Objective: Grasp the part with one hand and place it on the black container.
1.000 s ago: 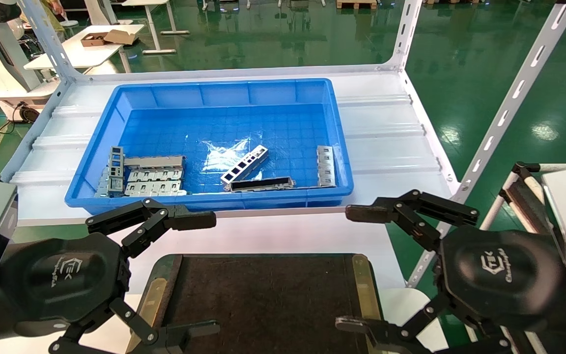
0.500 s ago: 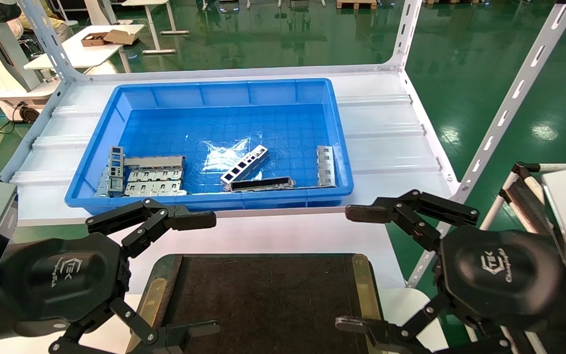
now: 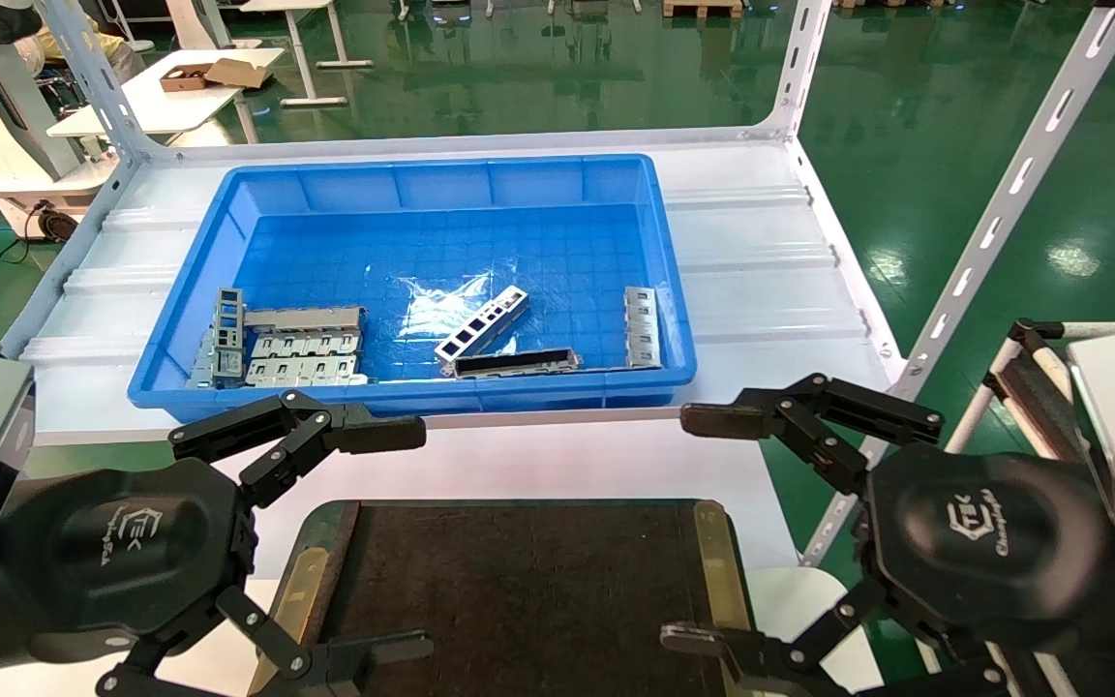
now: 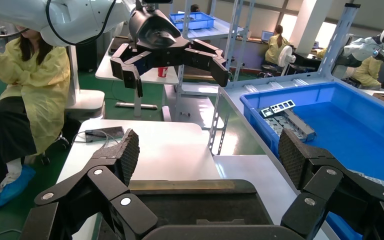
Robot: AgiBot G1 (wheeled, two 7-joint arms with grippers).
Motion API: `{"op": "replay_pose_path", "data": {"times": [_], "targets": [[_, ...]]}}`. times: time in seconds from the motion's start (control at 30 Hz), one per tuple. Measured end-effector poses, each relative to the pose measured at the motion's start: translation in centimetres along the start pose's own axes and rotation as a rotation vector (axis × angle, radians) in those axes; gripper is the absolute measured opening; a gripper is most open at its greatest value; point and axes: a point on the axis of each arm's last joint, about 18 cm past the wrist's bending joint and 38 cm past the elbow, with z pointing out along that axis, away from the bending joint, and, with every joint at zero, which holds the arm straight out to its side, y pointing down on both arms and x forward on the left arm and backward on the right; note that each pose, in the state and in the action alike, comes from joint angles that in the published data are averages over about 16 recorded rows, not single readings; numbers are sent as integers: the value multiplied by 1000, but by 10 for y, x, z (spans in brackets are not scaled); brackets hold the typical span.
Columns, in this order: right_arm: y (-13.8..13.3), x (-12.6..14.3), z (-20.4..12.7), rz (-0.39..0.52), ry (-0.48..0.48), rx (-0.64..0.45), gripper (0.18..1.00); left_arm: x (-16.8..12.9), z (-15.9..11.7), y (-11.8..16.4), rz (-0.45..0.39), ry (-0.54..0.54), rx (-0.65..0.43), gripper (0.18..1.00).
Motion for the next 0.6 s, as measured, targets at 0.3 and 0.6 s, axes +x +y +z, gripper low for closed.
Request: {"op": "replay_pose_path", "data": {"times": [0.3,0.6], "targets": [[0,0,0,0,0,0,1001,-22,6,8,13,-41,-13,1001],[0,0,0,0,0,0,1001,-67,28,20,24,-95,-47,1001]]}}
